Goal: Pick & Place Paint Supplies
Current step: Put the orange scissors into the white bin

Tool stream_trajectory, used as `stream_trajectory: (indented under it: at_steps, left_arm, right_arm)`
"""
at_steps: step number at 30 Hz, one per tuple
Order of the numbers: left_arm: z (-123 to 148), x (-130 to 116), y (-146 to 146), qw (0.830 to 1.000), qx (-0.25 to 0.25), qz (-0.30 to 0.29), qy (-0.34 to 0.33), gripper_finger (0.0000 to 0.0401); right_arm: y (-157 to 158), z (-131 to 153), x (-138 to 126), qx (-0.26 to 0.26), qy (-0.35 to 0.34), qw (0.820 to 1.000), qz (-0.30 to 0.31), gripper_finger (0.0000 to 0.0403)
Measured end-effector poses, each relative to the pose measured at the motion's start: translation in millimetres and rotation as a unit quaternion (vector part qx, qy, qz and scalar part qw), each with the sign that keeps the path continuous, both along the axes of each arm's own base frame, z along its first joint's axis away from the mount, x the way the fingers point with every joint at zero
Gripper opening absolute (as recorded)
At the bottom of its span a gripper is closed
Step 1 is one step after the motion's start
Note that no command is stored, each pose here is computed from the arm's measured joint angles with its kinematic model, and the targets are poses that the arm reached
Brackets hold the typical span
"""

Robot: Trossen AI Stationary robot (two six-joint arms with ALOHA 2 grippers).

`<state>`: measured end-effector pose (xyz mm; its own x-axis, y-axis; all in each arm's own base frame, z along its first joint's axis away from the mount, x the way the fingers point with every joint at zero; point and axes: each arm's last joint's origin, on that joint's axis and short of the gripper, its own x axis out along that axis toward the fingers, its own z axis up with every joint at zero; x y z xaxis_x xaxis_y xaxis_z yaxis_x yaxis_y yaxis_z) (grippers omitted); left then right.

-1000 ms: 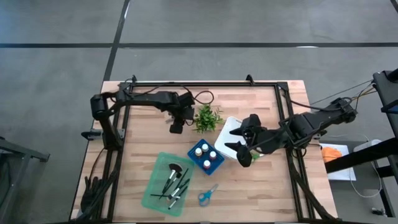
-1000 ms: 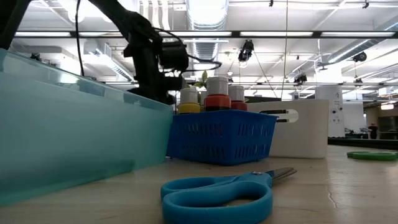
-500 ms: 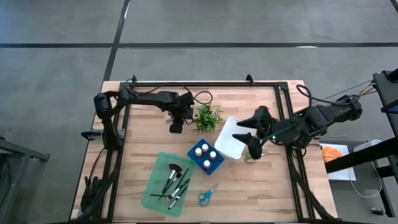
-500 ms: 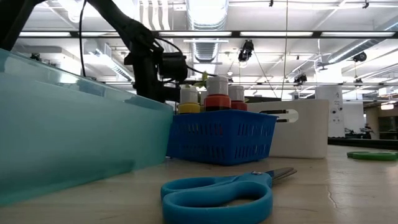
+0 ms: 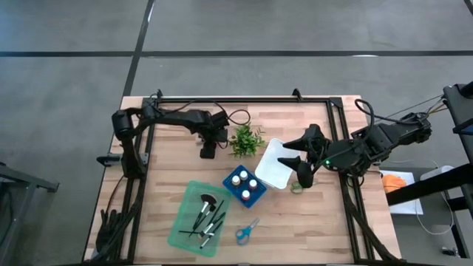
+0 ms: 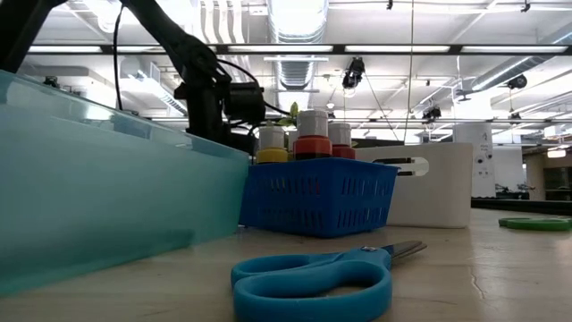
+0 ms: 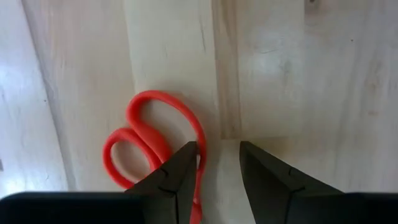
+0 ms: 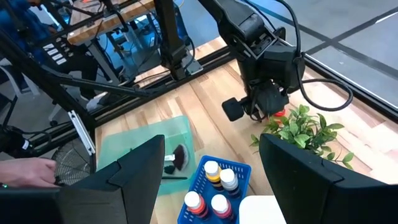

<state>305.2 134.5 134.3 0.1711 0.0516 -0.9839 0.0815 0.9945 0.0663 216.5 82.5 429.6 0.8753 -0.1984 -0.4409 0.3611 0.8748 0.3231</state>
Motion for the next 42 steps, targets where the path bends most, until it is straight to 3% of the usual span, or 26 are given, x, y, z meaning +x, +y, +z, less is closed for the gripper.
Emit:
stream_trajectory:
  at_steps: [7,14,16,22,26,29,32,36,42]
  left_arm:
    - [-16,1,2,0.999,-0.015,-0.008,0.027,0.0120]
    - [-17,2,4,1.000,-0.009,-0.006,0.025,0.0041]
    - [-17,1,5,1.000,-0.005,0.011,0.025,0.0016]
    - [-10,-1,6,0.997,-0.004,0.071,0.020,0.0005]
    - [9,-14,1,0.995,-0.001,0.097,0.030,0.0003]
    - [39,-23,-4,0.994,0.002,0.110,0.013,0.0002]
    - [65,-39,-20,0.993,-0.035,0.115,0.013,0.0002]
    - [114,-51,-46,0.983,-0.107,0.114,-0.100,0.0001]
    - [161,-33,-102,0.939,-0.186,0.125,-0.262,0.0000]
  right_arm:
    - [0,0,0,0.001,-0.001,1.000,-0.001,0.0260]
    - [0,0,0,0.006,-0.001,1.000,-0.003,0.0260]
    - [0,0,0,0.006,-0.001,1.000,-0.003,0.0260]
    - [0,0,0,0.003,-0.001,1.000,-0.002,0.0260]
    - [0,0,0,0.000,0.000,1.000,0.000,0.0260]
    - [0,0,0,-0.003,0.001,1.000,0.002,0.0260]
    - [0,0,0,-0.003,0.001,1.000,0.002,0.0260]
    - [-1,-3,-2,-0.005,0.017,1.000,-0.001,0.0260]
    - [-7,-9,-15,0.014,0.056,0.998,-0.028,0.0260]
